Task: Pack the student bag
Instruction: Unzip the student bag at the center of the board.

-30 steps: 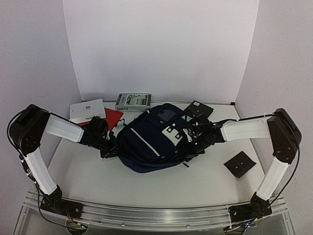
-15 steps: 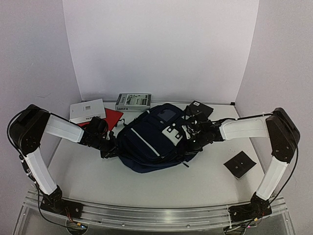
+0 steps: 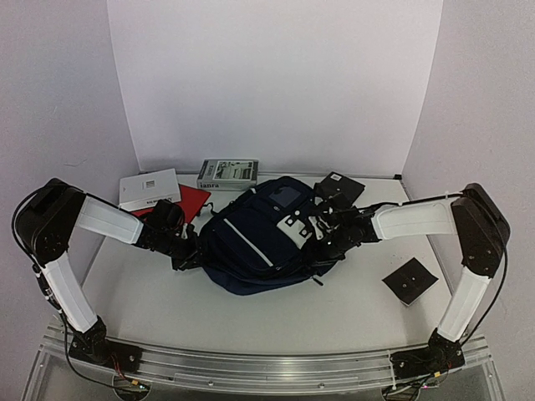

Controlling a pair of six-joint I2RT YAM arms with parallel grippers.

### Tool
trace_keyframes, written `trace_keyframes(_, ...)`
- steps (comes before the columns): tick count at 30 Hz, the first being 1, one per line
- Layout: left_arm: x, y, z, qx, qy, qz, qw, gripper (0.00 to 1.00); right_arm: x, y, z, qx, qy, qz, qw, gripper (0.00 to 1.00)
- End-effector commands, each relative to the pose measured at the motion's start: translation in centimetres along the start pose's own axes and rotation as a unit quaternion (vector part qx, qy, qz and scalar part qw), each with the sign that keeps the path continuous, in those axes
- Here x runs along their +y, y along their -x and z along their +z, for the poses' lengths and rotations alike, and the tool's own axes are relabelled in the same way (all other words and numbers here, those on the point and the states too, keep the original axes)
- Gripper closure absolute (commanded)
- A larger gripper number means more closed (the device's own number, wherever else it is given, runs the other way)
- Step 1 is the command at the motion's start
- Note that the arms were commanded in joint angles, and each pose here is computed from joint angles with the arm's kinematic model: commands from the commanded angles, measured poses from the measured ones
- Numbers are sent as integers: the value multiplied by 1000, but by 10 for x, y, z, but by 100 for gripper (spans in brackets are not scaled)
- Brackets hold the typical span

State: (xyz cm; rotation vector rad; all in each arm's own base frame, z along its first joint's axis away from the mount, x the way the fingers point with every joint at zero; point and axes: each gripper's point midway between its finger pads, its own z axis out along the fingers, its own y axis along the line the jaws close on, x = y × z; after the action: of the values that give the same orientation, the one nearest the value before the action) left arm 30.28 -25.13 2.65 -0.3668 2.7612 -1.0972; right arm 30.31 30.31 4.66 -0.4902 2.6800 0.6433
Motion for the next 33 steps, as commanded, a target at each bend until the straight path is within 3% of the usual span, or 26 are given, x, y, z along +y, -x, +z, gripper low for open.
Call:
trace_keyframes(1,-3,0,1,-19,-3,7,1000,100,33,10,-20,-15,-6,-17,1000,100)
trace_keyframes(10,-23,-1,-1,-37,-28,12,999,100,94,-18,-8,29,25,-14,999,100)
trace_keyframes(21,-49,-5,-15,-61,-74,18,995,100,187,-18,15,46,94,-22,994,100)
trace_keyframes(33,-65,-23,-17,-57,-106,71,990,100,235,28,-2,-16,144,18,989,100)
